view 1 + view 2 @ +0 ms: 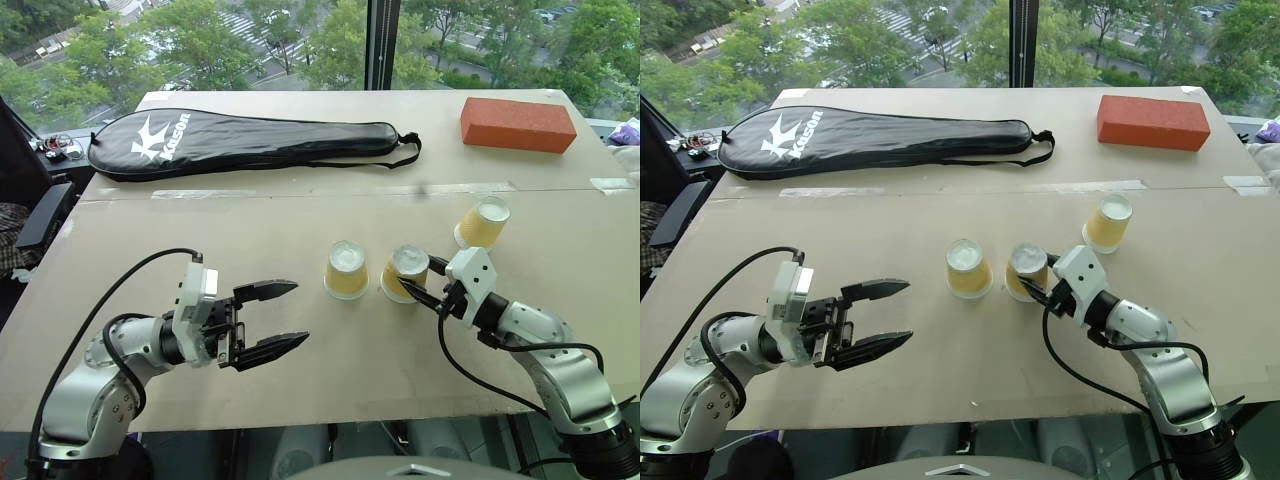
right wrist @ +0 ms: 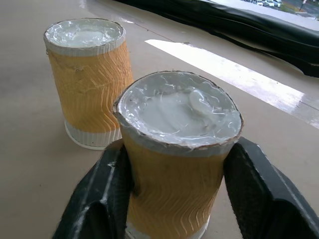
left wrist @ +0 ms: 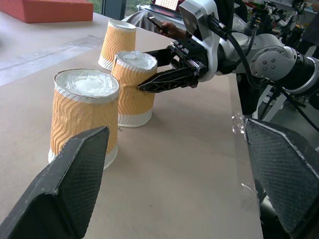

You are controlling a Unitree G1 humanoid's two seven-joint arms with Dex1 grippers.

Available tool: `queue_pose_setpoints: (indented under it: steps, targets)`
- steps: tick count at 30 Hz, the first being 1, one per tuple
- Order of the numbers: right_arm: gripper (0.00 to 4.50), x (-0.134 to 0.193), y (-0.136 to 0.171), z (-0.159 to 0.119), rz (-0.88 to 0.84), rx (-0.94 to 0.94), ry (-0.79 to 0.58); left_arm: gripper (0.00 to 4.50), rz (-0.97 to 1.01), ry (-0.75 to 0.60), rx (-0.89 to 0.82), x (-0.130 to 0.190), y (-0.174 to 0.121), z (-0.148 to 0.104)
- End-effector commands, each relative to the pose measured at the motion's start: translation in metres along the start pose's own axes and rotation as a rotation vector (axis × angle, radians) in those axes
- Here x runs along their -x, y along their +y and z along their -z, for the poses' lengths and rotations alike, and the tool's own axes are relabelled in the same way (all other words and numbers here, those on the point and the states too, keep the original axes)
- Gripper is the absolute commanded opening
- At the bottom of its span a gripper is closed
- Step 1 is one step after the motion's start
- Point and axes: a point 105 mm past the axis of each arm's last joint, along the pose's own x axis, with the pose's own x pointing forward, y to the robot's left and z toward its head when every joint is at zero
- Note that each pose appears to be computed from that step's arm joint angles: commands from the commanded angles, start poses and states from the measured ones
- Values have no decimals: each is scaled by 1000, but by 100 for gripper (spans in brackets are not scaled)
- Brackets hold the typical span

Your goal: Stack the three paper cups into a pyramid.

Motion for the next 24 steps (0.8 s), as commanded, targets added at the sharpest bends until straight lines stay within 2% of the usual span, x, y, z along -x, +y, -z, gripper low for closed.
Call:
queue_pose_setpoints:
  steps: [1, 2, 12, 18, 21, 24]
  targets:
    - [407, 0, 3, -6, -26, -9, -22, 450, -1, -10, -39, 2, 1, -6]
    - [444, 0, 4, -7, -29, -3, -26, 450, -1, -10, -40, 2, 1, -6]
    - [444, 1, 13, -18, -78, 22, -65, 450, 5, -17, -40, 0, 4, -6]
    - [444, 17, 2, -28, -49, 34, -84, 450, 1, -26, -42, -1, 5, -6]
    - [444, 24, -1, -24, -51, 48, -54, 450, 0, -29, -40, -2, 5, -5]
    - [444, 16, 3, -17, -81, 39, -38, 450, 5, -34, -38, -4, 4, -4]
